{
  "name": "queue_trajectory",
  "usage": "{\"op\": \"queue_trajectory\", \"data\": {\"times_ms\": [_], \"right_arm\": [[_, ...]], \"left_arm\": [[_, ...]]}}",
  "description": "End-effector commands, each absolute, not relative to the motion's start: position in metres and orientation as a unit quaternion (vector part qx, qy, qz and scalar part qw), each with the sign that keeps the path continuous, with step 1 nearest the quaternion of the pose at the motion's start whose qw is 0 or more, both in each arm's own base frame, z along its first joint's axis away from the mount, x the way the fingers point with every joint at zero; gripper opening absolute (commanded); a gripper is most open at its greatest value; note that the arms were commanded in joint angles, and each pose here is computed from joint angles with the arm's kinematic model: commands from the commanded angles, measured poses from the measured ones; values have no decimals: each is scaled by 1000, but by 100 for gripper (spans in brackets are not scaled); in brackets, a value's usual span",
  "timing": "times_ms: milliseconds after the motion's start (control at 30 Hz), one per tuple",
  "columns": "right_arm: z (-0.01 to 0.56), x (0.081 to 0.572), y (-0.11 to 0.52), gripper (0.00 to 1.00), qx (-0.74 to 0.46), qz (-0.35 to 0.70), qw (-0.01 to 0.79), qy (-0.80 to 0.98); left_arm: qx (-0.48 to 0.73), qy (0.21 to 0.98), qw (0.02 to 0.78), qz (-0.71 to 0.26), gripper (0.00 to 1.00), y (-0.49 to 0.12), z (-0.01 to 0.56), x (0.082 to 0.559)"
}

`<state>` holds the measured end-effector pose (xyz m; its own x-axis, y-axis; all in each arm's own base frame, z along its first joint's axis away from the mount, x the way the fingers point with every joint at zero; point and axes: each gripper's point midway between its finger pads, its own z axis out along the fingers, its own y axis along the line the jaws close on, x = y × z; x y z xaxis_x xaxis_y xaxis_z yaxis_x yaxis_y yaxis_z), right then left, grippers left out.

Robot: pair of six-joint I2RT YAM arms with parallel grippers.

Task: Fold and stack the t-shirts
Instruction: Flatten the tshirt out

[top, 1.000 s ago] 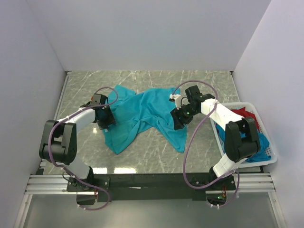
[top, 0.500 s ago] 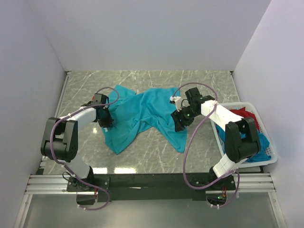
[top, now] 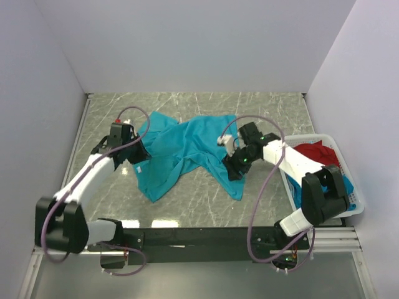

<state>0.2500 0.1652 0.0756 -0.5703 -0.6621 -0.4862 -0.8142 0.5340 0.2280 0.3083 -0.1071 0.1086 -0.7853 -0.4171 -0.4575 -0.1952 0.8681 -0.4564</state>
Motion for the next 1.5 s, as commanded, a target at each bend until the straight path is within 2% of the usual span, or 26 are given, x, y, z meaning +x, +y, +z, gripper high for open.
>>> {"op": "queue_trajectory", "data": {"times_ms": [0,100,233,500,567,600,633,700,733,833,967,1200,1467], "right_arm": [[71,210,178,64,-511,211,151,819],[60,184,184,64,-560,189,135,795],[44,180,181,64,-571,152,116,798],[16,187,167,51,-579,76,90,807],[14,187,164,41,-578,69,85,809],[16,187,163,30,-575,70,89,810],[18,189,162,24,-572,67,94,812],[30,194,157,18,-565,65,115,815],[37,203,148,10,-545,67,126,826],[65,223,133,1,-514,77,162,839],[86,246,108,0,-466,67,187,862],[83,253,88,0,-430,40,182,883],[97,274,56,0,-372,3,203,906]], "left_arm": [[-136,910,289,-263,0,-131,142,280],[-123,898,291,-306,0,-142,157,257],[-118,883,283,-356,0,-155,166,231],[-91,864,290,-401,0,-162,194,198],[-86,864,284,-407,0,-164,195,192],[-78,862,281,-416,0,-166,197,187],[-72,861,279,-420,0,-167,197,184],[-46,850,277,-445,0,-173,205,174],[-35,845,279,-456,0,-176,207,170],[-4,827,275,-491,0,-183,219,154],[24,813,250,-526,1,-190,219,134],[61,822,199,-530,0,-195,210,90],[112,782,209,-576,0,-190,248,45]]}}
